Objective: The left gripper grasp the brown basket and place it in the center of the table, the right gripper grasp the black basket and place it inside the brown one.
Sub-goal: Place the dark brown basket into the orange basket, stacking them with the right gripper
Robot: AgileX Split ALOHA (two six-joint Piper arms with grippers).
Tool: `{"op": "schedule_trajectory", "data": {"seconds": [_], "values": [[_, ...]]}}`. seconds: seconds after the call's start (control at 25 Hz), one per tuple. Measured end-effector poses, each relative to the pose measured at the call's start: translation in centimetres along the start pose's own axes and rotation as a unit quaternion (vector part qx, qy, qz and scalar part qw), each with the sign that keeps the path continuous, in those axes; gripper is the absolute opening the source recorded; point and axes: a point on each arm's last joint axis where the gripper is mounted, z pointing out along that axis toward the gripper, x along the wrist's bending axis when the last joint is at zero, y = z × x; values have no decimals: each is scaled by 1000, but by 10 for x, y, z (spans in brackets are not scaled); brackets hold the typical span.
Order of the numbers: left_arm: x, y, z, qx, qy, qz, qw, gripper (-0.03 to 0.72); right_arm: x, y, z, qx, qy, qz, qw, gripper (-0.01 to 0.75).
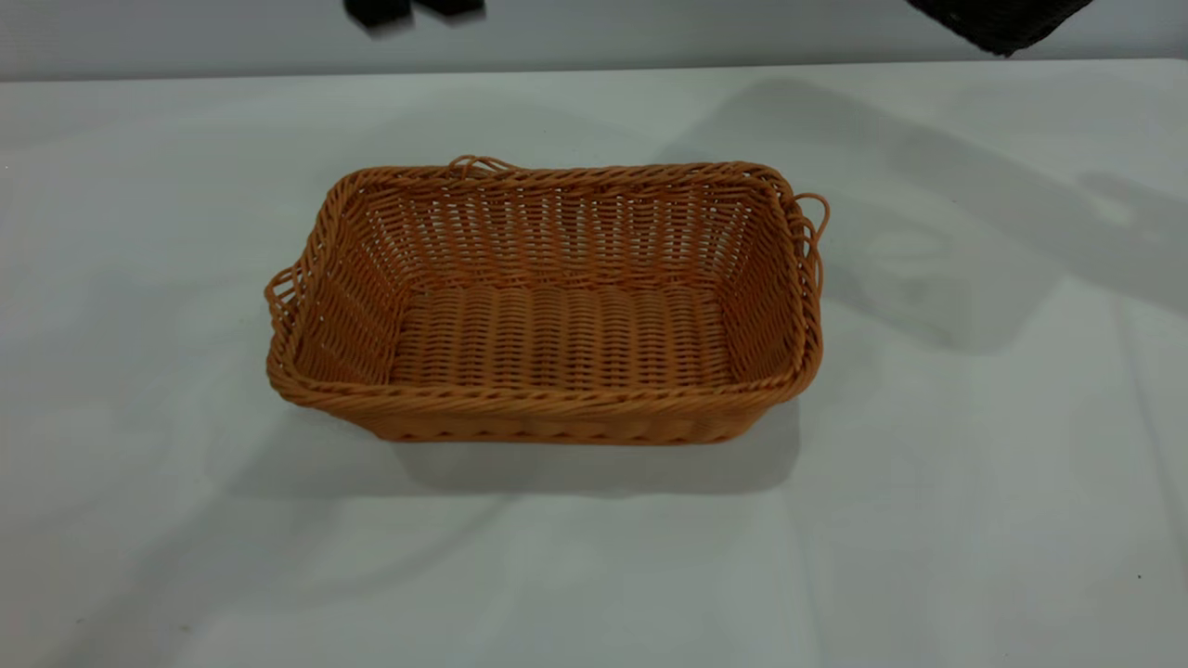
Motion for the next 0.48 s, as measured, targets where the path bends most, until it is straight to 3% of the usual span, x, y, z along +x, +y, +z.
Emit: {"op": "schedule_trajectory", "data": {"seconds": [0.24,0.48], "values": [[24,13,-74,-50,79,-35,995,420,33,-41,49,91,-2,-68,994,86],[34,19,-134,-89,140,-37,985,420,56,-104,114,200,-33,-146,968,86]]}}
